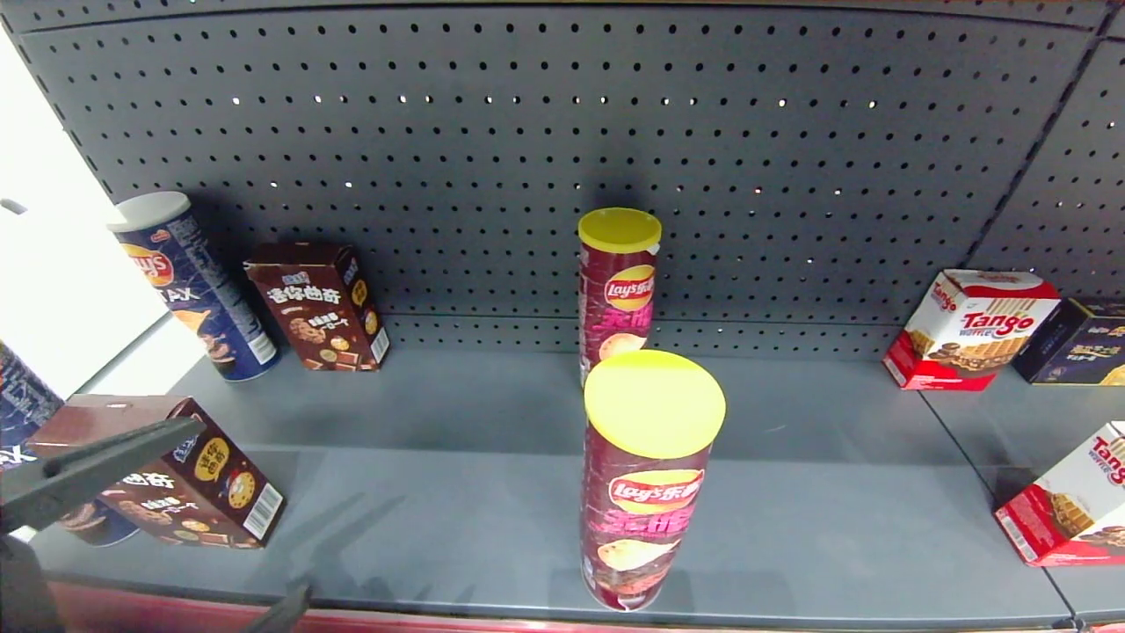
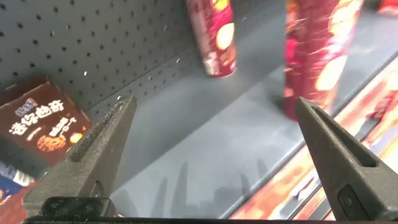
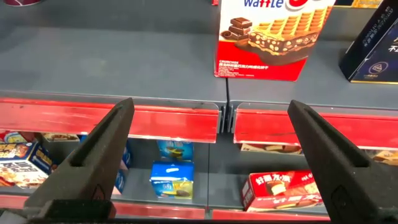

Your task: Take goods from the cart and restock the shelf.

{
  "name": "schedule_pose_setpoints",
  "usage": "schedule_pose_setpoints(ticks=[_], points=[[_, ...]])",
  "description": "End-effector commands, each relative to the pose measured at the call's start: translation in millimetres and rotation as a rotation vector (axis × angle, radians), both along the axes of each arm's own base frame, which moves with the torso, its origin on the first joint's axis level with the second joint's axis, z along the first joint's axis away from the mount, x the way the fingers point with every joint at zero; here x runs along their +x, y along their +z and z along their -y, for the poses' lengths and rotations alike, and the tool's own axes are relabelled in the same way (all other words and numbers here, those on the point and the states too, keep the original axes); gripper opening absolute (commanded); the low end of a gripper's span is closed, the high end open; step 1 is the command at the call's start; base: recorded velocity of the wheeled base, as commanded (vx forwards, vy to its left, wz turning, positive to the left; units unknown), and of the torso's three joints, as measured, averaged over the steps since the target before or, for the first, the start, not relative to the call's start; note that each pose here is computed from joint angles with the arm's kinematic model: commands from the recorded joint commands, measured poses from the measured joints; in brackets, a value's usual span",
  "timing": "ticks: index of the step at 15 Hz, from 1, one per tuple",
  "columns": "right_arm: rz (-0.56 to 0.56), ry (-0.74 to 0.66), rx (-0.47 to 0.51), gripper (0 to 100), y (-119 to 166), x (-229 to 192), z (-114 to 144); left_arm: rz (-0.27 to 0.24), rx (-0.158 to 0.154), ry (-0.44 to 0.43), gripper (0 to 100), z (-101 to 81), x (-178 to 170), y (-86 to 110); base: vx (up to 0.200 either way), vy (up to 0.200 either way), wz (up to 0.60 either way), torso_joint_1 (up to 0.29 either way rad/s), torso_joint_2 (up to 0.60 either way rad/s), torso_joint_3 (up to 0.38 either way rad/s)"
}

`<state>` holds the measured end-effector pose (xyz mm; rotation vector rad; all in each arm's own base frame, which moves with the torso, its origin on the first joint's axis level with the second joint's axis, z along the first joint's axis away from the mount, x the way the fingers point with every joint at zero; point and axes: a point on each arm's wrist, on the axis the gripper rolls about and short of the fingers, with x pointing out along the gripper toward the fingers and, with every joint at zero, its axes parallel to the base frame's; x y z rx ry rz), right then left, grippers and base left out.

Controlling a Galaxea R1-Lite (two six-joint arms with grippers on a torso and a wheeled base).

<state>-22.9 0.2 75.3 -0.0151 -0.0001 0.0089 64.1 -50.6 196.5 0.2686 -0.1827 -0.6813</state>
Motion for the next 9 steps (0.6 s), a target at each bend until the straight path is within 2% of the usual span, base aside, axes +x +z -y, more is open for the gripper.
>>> schedule_pose_setpoints(ticks=[1, 3, 4, 5, 7, 9], points=[[-0.002, 0.000, 0.000, 100, 0, 0, 0, 0.055, -0.059, -0.060, 100, -24.9, -36, -17.7, 0.000, 0.000, 0.00, 0.000, 0.00, 0.000], [-0.002, 0.000, 0.000, 100, 0, 0, 0, 0.007, -0.093, -0.055, 100, -44.3, -58, -48.2, 0.000, 0.000, 0.00, 0.000, 0.00, 0.000], [-0.002, 0.002, 0.000, 100, 0, 0, 0, 0.015, -0.105, 0.003, 100, -53.1, -70, -70.3, 0.000, 0.000, 0.00, 0.000, 0.00, 0.000], [-0.002, 0.000, 0.000, 100, 0, 0, 0, 0.009, -0.098, 0.040, 100, -53.3, -72, -84.7, 0.000, 0.000, 0.00, 0.000, 0.00, 0.000], [-0.002, 0.000, 0.000, 100, 0, 0, 0, -0.058, -0.091, 0.119, 100, -52.5, -78, -97.3, 0.000, 0.000, 0.00, 0.000, 0.00, 0.000], [-0.002, 0.000, 0.000, 100, 0, 0, 0, -0.167, -0.060, 0.217, 100, -49.3, -80, -111.7, 0.000, 0.000, 0.00, 0.000, 0.00, 0.000]])
